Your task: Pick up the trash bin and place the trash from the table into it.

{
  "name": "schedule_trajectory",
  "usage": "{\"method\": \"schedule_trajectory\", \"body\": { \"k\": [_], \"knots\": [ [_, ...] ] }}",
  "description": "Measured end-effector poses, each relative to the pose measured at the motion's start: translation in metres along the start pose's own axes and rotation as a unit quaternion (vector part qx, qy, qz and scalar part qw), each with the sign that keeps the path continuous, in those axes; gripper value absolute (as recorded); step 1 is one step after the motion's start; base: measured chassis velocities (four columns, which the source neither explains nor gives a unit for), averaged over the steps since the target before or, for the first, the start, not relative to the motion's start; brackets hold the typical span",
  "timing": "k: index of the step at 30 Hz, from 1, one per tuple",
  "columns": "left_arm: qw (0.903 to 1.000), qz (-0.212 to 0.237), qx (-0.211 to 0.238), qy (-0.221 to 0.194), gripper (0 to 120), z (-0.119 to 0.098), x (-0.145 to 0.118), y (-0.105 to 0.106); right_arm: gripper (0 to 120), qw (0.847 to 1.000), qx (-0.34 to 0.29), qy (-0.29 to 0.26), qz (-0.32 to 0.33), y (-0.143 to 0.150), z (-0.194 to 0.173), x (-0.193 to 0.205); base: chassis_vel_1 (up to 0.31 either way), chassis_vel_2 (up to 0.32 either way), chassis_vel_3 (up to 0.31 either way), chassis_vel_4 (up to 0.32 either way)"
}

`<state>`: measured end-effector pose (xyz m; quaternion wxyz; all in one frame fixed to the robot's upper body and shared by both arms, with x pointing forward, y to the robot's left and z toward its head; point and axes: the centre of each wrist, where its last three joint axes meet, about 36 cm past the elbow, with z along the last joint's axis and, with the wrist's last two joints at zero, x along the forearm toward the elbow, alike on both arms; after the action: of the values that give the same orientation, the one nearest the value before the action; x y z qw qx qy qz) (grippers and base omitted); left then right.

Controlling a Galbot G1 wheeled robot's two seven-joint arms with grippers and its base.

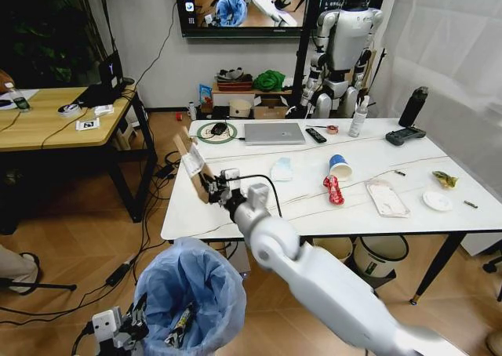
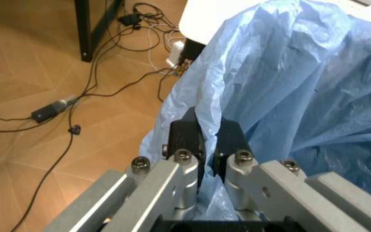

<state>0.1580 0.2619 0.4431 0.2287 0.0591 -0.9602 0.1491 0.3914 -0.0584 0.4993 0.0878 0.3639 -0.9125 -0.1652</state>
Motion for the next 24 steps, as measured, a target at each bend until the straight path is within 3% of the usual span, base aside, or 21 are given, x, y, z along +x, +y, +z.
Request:
{"method": "schedule_trajectory", "body": {
  "k": [7,14,24],
  "knots": [
    [1.0,0.002,-0.001,-0.005,0,-0.005,-0.001,0.0,0,0.996,-0.006,0.019,-0.084,0.007,0.028,0.093,0.0,0.0,0.0,0.0],
    [1.0,0.0,0.003,-0.007,0,-0.006,-0.002,0.0,0,0.994,-0.012,0.029,-0.106,0.014,0.048,0.122,0.0,0.0,0.0,0.0],
    [0.9999,-0.004,0.006,-0.008,0,-0.006,-0.002,-0.001,0,0.99,-0.026,0.044,-0.133,0.015,0.066,0.132,0.0,0.0,0.0,0.0]
  ]
}}
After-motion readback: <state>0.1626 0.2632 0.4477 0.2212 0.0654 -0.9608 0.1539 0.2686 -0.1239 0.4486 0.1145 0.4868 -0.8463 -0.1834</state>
